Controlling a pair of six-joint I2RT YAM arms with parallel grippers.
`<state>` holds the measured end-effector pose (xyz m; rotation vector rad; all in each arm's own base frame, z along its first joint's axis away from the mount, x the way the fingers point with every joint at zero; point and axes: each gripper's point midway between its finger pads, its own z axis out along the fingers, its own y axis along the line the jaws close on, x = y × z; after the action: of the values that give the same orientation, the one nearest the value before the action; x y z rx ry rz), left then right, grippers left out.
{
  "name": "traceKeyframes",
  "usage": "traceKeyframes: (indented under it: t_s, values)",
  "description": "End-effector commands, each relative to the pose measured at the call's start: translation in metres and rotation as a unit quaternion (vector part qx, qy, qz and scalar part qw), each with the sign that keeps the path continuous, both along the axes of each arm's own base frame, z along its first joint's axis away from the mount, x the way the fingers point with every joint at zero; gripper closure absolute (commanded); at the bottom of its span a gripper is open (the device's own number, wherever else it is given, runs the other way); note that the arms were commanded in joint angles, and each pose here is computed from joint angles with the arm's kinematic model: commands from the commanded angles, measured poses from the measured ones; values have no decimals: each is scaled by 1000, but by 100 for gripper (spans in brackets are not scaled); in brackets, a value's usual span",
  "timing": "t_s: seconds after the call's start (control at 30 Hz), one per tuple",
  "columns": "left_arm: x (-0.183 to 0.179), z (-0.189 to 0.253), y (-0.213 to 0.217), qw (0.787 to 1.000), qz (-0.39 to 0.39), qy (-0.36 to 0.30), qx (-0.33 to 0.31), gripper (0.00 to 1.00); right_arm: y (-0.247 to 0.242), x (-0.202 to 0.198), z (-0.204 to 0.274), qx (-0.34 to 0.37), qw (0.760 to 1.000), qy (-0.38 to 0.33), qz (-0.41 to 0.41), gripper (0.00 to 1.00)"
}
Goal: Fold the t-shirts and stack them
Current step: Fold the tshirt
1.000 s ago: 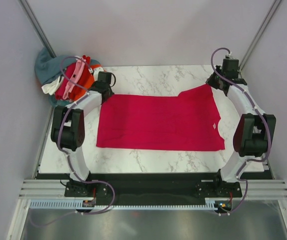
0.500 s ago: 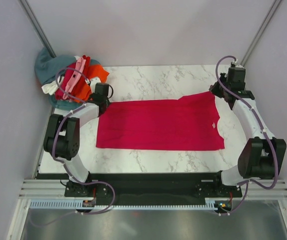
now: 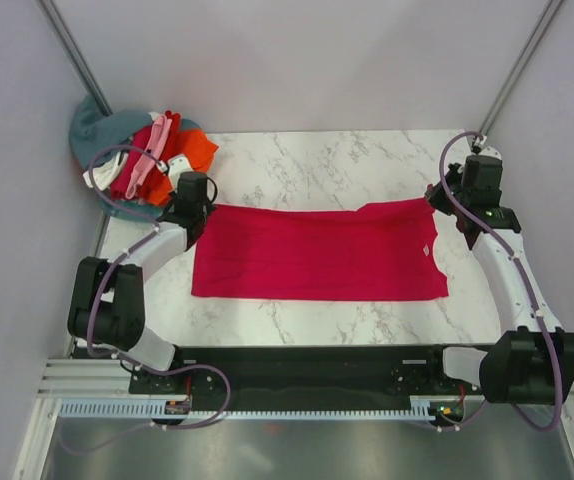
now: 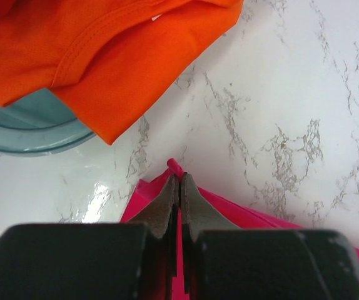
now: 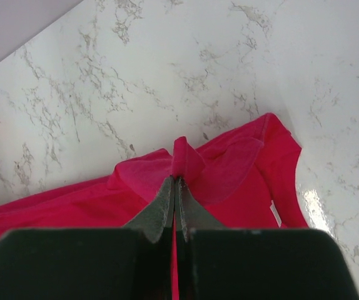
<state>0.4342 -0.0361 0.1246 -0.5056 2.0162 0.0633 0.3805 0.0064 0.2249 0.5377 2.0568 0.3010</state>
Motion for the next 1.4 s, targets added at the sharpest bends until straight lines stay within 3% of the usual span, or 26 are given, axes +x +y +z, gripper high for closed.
traceKeyframes:
  t_s: [0.0,0.6,1.13,1.2,1.23,1.27,1.3,1.33,1.37]
  values:
    - [-3,19,4,999,22,-44,-9,98,-7,-13,2,-15,1000,-3,-13,100]
    - [-30,17,-9,999,-3,-49,-1,98,-22,-52,7,-26,997,-25,-70,100]
    - [-80,-18,-1,998,29,-26,-53,98,-23,-111,-56,46,988,-13,-147,99]
    - [-87,-23,1,998,32,-19,-57,91,-23,-120,-65,64,984,-17,-163,95]
    - [-92,-26,2,997,37,-13,-62,86,-24,-125,-69,66,983,-15,-171,83]
    - [-98,-32,4,997,44,-6,-63,66,-25,-131,-65,73,981,-30,-179,71]
    - [-101,-29,7,996,53,-13,-69,55,-27,-137,-74,79,978,-25,-192,61]
    - [-106,-30,8,995,64,-14,-78,47,-28,-141,-74,83,976,-33,-199,45]
    - [-112,-34,11,994,69,-14,-80,44,-32,-146,-64,82,973,-61,-209,42]
